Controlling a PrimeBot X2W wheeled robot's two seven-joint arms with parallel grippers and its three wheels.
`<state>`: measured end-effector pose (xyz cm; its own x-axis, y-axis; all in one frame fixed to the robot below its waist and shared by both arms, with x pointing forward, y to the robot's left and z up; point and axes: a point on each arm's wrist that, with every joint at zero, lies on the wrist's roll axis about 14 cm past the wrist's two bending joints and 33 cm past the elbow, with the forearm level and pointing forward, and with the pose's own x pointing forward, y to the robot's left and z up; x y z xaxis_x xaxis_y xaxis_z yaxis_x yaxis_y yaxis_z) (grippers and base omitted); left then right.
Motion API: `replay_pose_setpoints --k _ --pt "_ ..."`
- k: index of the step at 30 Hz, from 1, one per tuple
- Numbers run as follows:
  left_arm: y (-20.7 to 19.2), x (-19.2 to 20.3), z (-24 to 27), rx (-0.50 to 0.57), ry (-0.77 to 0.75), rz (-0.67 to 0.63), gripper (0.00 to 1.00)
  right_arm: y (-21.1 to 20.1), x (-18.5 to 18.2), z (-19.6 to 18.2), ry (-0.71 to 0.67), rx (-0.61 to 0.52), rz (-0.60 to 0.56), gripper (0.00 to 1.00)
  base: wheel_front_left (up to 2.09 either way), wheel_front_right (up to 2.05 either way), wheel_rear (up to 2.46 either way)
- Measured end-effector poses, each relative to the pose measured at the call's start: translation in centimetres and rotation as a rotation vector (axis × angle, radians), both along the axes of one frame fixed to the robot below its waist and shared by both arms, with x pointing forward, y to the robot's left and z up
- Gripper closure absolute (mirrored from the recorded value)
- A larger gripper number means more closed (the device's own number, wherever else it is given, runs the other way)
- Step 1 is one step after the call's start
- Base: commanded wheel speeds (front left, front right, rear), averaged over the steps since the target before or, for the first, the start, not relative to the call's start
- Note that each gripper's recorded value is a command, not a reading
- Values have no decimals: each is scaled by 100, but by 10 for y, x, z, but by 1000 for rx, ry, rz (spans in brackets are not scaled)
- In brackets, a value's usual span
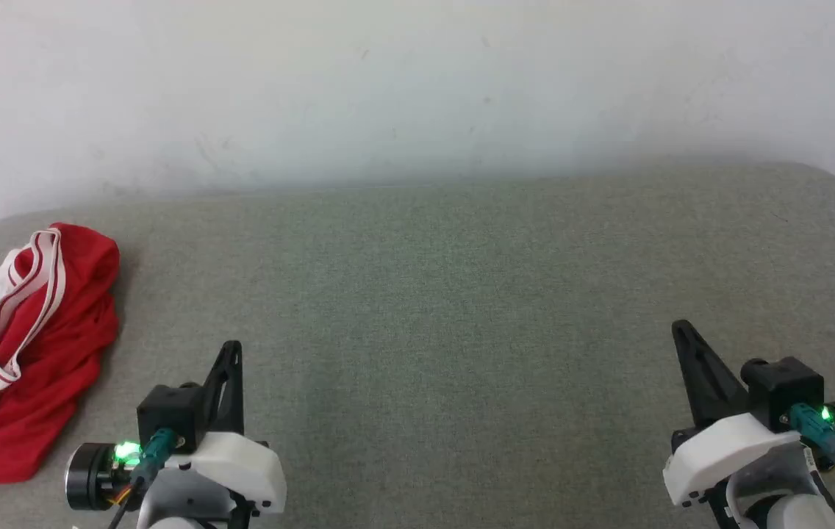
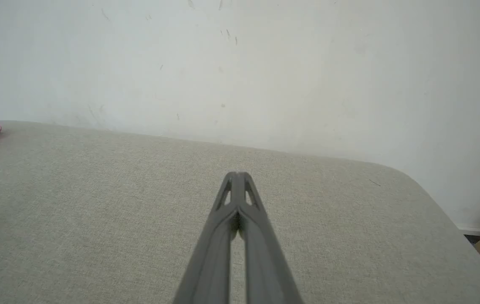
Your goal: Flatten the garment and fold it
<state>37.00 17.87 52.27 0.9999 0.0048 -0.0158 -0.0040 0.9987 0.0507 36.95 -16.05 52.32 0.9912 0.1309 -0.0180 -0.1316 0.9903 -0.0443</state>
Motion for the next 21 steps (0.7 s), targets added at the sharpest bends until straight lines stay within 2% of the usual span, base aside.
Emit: replay_pose_setpoints --k 21 --pt "0 0 0 0 0 0 100 0 0 0 0 0 0 100 0 0 0"
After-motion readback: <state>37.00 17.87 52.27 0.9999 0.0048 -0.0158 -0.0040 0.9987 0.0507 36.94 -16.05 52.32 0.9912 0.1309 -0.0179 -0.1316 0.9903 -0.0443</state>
